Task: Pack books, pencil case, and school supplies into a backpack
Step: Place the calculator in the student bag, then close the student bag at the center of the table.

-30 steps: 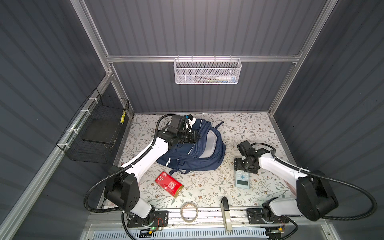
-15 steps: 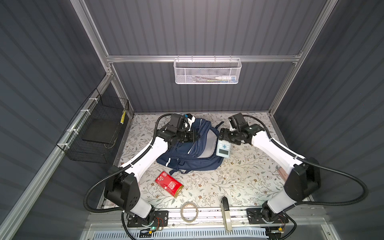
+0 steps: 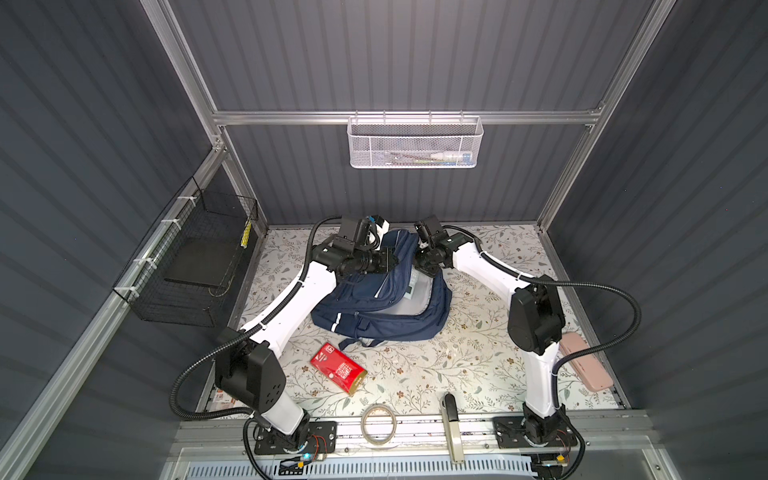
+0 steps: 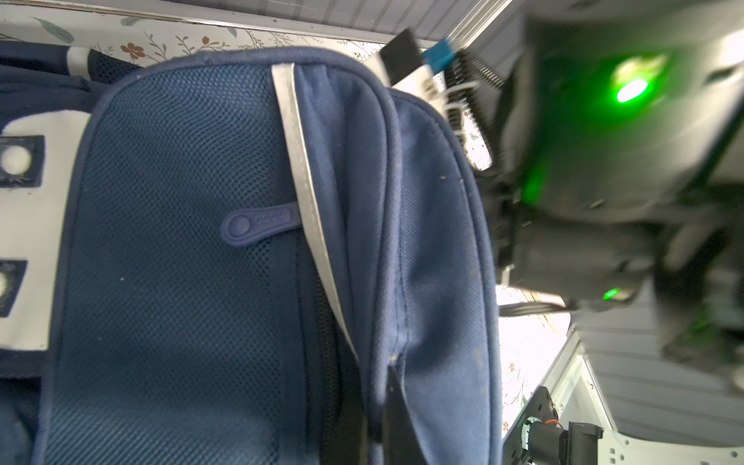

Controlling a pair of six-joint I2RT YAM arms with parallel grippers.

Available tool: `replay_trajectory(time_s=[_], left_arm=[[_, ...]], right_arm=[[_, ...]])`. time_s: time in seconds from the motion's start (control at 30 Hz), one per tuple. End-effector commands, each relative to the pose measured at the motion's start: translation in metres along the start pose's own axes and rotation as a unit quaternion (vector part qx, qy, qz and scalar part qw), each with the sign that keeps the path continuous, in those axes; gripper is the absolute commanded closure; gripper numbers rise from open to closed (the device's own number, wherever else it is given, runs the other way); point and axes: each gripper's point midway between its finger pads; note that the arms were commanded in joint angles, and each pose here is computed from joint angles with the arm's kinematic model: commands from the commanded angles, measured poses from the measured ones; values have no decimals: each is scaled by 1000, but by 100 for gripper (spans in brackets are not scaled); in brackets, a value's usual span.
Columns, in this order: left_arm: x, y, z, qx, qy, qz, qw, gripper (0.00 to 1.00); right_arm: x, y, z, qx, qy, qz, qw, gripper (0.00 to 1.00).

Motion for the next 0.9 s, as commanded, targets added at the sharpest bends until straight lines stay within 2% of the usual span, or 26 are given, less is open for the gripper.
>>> replay_trajectory(time_s=[0.0, 0.2, 0.3, 0.33, 0.5, 0.53, 0.73, 0.87], left_arm=[[37, -15, -21, -25, 30, -62, 997, 100], [20, -6, -13, -21, 17, -50, 998, 100], [11, -1, -8, -16, 9, -44, 999, 100], [9, 1, -8, -17, 8, -43, 999, 100], [6, 11, -9, -36, -2, -37, 999, 100], [-9, 19, -4, -33, -11, -20, 999, 100], [-28, 32, 1, -38, -26, 7, 999, 100], [-47, 45, -2, -41, -34, 32, 998, 100]], right_arm=[[-6, 10, 32, 57, 35, -5, 998, 24], [-23, 19, 31, 45, 23, 35, 998, 15], [-28, 7, 16, 50, 20, 36, 998, 7], [-24, 0, 14, 59, 17, 31, 998, 1], [-18, -27, -5, 44, -1, 44, 998, 1], [-16, -32, -13, 37, -1, 45, 998, 1], [-9, -62, -55, 34, 28, 47, 998, 1], [-4, -74, -87, 3, 30, 39, 999, 1]])
Point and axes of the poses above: each gripper's point midway between its finger pads, its own y axis out along the fingers, its own z axis along the line the jaws close on, x = y × z, and after that the axes turned 14 degrees about y, right-handed
